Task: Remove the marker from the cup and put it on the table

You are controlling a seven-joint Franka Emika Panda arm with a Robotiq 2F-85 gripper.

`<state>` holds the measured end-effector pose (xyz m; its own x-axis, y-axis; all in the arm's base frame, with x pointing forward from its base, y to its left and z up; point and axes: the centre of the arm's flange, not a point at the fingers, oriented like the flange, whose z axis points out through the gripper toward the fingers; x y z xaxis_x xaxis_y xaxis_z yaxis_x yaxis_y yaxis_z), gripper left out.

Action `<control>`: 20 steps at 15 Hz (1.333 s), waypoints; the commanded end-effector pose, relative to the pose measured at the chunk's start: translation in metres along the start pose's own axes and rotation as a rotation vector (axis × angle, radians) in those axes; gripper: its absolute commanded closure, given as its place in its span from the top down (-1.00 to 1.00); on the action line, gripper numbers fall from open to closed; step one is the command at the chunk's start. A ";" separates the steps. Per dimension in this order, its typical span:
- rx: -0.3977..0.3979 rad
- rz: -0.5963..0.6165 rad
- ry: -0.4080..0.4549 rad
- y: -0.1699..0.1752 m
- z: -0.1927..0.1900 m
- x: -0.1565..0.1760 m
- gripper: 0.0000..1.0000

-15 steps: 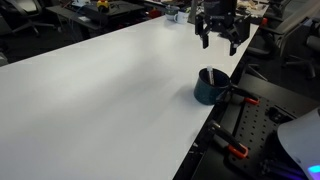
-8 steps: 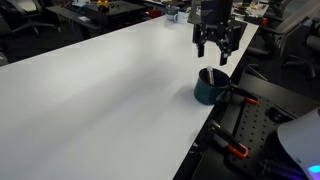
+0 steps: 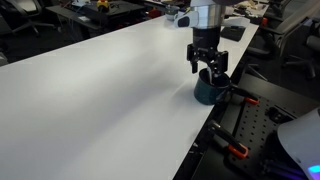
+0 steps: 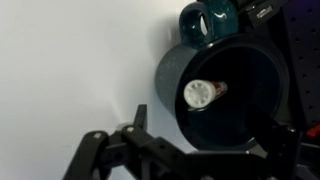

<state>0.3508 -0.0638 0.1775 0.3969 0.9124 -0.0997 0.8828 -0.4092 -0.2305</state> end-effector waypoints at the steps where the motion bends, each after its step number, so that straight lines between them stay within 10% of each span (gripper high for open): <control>1: -0.001 0.000 0.000 0.000 0.000 0.000 1.00; 8: -0.068 0.095 0.070 -0.003 -0.013 0.008 1.00; 15: -0.247 -0.036 0.087 -0.060 -0.104 0.038 1.00; 20: -0.440 0.107 0.219 -0.091 -0.166 0.052 1.00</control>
<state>0.3870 0.0057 0.3213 0.4298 0.9017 0.0463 0.8952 -0.4323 0.1085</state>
